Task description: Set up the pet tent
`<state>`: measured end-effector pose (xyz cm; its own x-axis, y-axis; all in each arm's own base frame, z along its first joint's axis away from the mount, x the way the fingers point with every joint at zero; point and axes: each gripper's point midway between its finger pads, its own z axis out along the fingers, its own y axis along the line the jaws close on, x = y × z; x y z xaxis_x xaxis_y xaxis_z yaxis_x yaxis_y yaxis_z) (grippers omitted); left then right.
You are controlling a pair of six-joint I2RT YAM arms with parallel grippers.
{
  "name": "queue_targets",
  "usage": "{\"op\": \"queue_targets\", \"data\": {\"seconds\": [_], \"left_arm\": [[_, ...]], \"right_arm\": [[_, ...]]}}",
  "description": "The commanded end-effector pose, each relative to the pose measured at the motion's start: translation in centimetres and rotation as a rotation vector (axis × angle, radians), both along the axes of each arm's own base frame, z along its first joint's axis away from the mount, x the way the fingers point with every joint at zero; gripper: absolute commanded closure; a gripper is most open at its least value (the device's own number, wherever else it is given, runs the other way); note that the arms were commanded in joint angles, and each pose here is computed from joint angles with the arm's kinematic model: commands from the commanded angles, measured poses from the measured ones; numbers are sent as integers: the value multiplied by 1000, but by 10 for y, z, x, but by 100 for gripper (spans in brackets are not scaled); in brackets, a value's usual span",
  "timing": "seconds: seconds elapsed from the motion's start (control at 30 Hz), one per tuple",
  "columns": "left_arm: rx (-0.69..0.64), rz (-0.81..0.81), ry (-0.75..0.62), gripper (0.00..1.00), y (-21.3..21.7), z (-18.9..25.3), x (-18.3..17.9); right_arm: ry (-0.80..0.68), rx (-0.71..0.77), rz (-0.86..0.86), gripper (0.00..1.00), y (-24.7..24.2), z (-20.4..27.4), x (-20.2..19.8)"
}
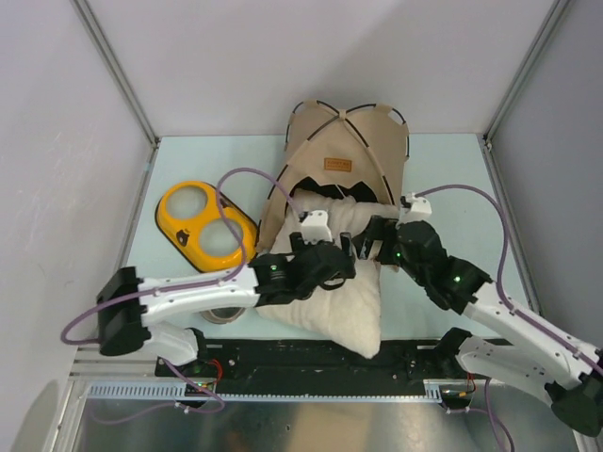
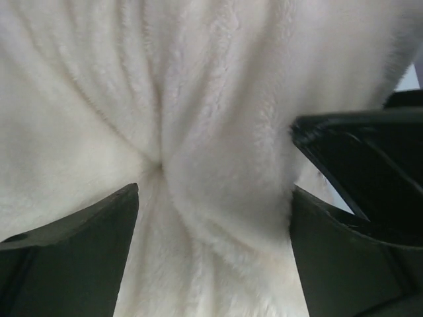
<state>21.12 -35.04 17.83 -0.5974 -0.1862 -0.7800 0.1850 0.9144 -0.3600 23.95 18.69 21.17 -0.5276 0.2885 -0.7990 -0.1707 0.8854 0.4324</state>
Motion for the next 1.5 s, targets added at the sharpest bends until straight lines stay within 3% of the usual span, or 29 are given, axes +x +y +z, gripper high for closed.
{"op": "queue_targets", "data": {"seconds": [0.0, 0.17, 0.4, 0.53, 0.8, 1.0, 1.13, 1.27, 1.37, 1.47], "left_arm": [[-9, -84, -88, 3, 30, 29, -7], [-39, -53, -144, 0, 81, 30, -16], [-164, 97, -127, 1, 154, 4, -10], [-136, 121, -130, 1, 166, -4, -6], [-43, 148, 22, 0, 168, -48, 6], [52, 111, 72, 0, 162, -64, 13], [81, 106, 106, 0, 159, -73, 19], [92, 66, 117, 0, 148, -74, 25], [84, 37, 108, 0, 141, -70, 27], [72, 32, 96, 0, 138, -66, 29]], "right_arm": [[-56, 66, -48, 4, 16, 10, 18], [-61, 51, -21, 10, 37, 0, 24], [-179, -15, 70, 43, 67, 16, 27], [-234, -85, 102, 59, 81, 25, 35], [-244, -277, 18, 75, 82, 18, 72], [-108, -370, -113, 74, 52, -28, 96], [-41, -456, -146, 66, 38, -58, 103], [-53, -514, -114, 51, 44, -65, 101], [-103, -509, -82, 32, 54, -47, 91], [-122, -473, -73, 20, 57, -26, 77]]}}
